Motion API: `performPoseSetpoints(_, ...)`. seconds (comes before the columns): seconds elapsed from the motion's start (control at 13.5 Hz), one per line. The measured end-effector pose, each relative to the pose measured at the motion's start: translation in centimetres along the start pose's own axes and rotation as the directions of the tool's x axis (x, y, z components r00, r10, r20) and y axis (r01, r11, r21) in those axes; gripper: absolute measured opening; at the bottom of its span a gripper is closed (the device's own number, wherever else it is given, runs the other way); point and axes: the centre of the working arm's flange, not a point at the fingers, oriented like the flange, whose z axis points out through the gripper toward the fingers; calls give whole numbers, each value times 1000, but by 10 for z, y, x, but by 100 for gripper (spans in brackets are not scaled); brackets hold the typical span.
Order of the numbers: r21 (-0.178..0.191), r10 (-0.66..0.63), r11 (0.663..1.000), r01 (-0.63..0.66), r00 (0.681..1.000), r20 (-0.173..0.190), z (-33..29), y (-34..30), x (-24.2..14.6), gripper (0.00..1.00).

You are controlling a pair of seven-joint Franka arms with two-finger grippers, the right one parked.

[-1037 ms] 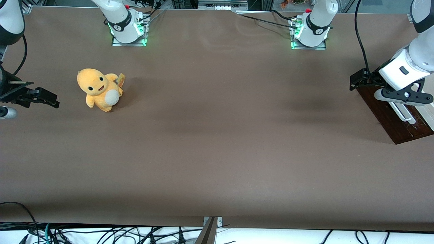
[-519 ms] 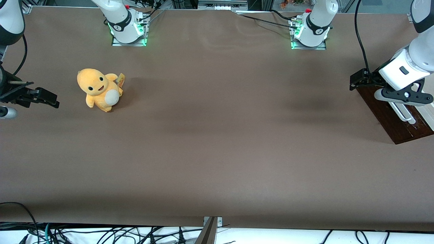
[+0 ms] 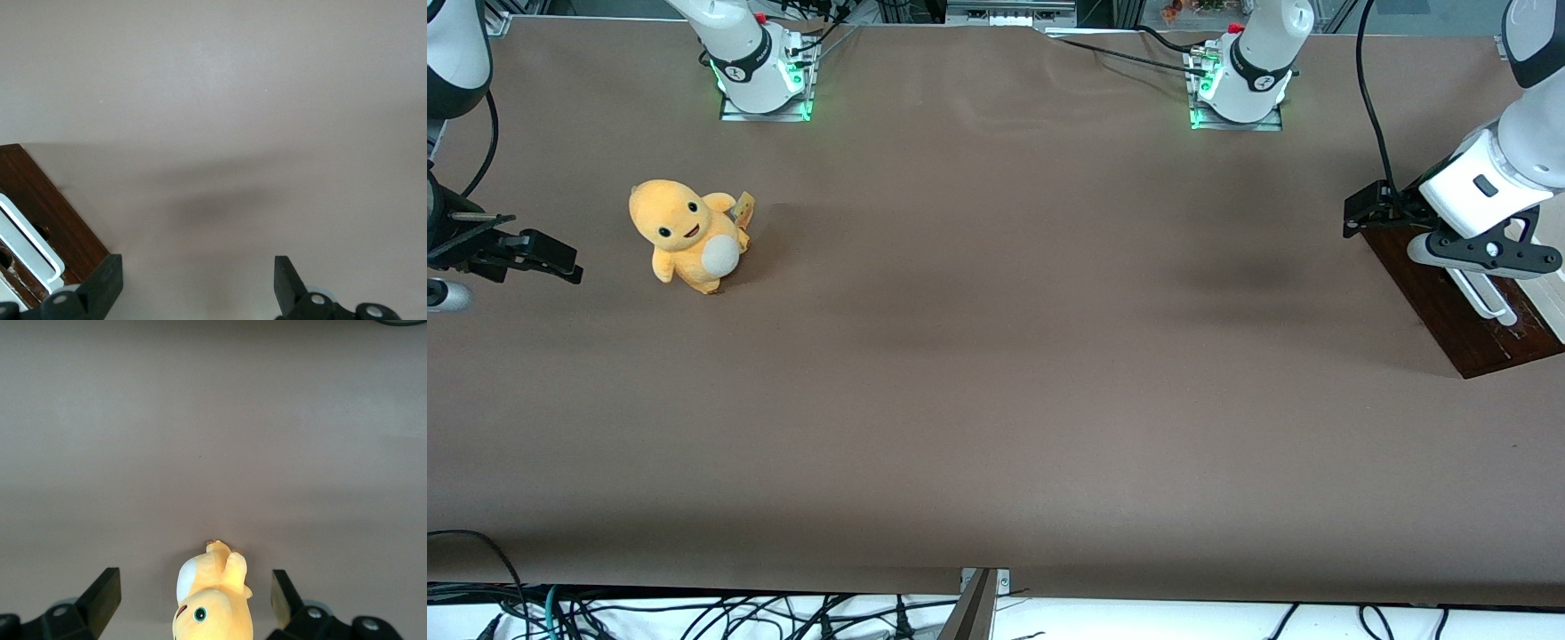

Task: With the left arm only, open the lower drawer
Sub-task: 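Lower the open left gripper to the white handle of the lower drawer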

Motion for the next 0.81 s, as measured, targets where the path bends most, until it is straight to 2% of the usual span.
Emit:
performPoseSetpoints(0.15, 0, -12, 1000, 12, 1000, 11, 6, 9, 4, 100)
performPoseSetpoints(0.3, 16, -39, 999, 38, 999, 25, 13, 17, 8, 100)
performPoseSetpoints(0.59, 45, -177, 984, 175, 983, 52, 31, 16, 16, 100)
performPoseSetpoints(0.74, 69, -231, 972, 225, 966, 111, 54, 11, 22, 100)
performPoseSetpoints(0.81, 107, -250, 966, 236, 956, 150, 69, 5, 25, 100)
